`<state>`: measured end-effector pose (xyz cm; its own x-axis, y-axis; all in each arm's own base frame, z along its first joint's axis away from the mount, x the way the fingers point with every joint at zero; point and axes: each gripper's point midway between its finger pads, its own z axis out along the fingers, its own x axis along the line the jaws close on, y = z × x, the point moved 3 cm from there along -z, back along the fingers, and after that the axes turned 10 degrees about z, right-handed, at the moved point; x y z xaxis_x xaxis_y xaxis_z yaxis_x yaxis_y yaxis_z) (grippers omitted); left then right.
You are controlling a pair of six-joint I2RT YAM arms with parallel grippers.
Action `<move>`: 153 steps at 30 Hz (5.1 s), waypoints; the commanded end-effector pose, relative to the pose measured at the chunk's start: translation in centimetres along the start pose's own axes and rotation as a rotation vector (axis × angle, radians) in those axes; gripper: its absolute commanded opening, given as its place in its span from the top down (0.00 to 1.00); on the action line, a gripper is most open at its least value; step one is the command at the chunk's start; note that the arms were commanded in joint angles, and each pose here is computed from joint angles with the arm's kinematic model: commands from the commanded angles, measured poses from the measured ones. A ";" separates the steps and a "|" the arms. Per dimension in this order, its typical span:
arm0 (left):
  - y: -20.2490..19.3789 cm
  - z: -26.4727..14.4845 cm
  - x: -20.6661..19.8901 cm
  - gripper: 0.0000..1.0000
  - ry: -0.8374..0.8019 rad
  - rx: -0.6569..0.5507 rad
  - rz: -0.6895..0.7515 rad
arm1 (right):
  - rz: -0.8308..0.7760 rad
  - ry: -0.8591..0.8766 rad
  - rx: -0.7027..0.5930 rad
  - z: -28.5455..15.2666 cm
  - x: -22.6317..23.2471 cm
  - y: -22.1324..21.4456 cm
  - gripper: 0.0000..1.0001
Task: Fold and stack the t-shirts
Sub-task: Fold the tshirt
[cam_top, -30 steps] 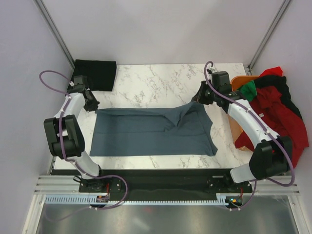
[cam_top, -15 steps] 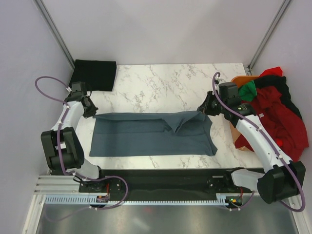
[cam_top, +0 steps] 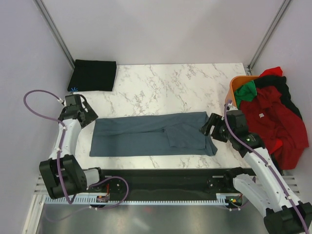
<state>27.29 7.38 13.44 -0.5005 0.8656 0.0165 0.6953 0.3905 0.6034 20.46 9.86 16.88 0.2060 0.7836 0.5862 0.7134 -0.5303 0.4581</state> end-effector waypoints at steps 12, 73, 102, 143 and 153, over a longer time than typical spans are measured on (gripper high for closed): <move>1.0 -4.1 -9.1 0.10 -0.295 -0.103 0.227 | 0.042 -0.005 0.067 3.5 2.9 0.1 0.20; -17.0 -18.9 -24.1 0.16 -0.884 0.479 0.204 | -0.187 0.301 0.157 35.6 20.1 10.6 0.05; -22.7 -12.8 -13.5 0.19 -0.689 0.407 0.269 | -0.115 0.080 0.301 2.4 1.2 -15.2 0.26; -26.4 -10.9 -14.2 0.98 -0.731 0.540 0.219 | -0.175 0.061 0.418 3.5 -0.1 -20.0 1.00; -22.1 -15.5 -13.0 0.98 -0.760 0.427 0.229 | -0.153 0.141 0.327 -0.1 4.8 -16.1 1.00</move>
<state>9.93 -17.49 9.29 0.0245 0.8409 -0.5406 0.9560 0.1384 0.2587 8.65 21.24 8.14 0.0199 0.8119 0.5835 0.9380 -0.2171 0.2701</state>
